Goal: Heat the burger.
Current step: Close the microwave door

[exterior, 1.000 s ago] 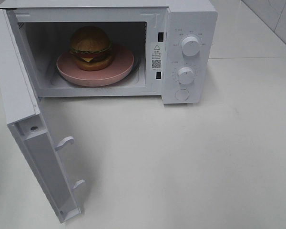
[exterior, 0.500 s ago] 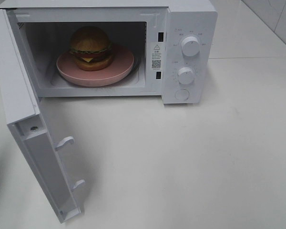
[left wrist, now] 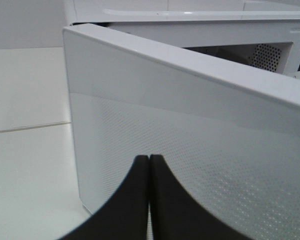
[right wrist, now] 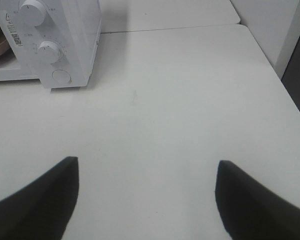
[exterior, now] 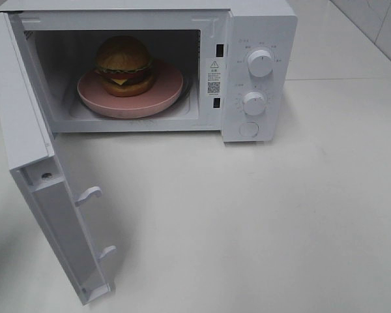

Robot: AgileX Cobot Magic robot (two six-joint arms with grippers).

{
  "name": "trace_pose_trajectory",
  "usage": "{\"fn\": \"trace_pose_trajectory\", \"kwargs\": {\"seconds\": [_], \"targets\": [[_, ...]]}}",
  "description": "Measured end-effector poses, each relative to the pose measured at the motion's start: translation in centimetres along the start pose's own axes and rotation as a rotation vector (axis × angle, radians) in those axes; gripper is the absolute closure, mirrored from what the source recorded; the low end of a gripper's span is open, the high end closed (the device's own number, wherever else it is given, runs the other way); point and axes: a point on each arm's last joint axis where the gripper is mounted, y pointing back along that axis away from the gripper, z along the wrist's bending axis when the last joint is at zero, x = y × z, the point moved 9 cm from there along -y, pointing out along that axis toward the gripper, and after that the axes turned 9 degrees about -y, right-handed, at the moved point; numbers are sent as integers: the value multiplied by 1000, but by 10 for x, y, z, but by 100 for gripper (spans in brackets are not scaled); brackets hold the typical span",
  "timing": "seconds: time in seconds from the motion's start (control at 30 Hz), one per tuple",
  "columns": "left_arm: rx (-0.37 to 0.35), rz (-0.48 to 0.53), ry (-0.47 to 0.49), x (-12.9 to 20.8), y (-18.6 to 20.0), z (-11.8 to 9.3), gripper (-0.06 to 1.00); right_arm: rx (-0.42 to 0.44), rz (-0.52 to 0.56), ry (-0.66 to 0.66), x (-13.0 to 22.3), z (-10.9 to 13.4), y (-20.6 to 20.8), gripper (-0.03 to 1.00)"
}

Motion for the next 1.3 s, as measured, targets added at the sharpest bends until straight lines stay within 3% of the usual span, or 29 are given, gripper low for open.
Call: {"fn": "trace_pose_trajectory", "kwargs": {"seconds": [0.13, 0.2, 0.47, 0.63, 0.93, 1.3], "targets": [[50, 23, 5, 7, -7, -8, 94, 0, 0, 0, 0, 0, 0, 23], [121, 35, -4, 10, -14, -23, 94, 0, 0, 0, 0, 0, 0, 23], [283, 71, -6, 19, -30, -64, 94, 0, 0, 0, 0, 0, 0, 23], [314, 82, 10, 25, -35, -77, 94, 0, 0, 0, 0, 0, 0, 23], [292, 53, 30, 24, -46, -84, 94, 0, 0, 0, 0, 0, 0, 23], [375, 19, 21, 13, -83, -115, 94, 0, 0, 0, 0, 0, 0, 23]]}}
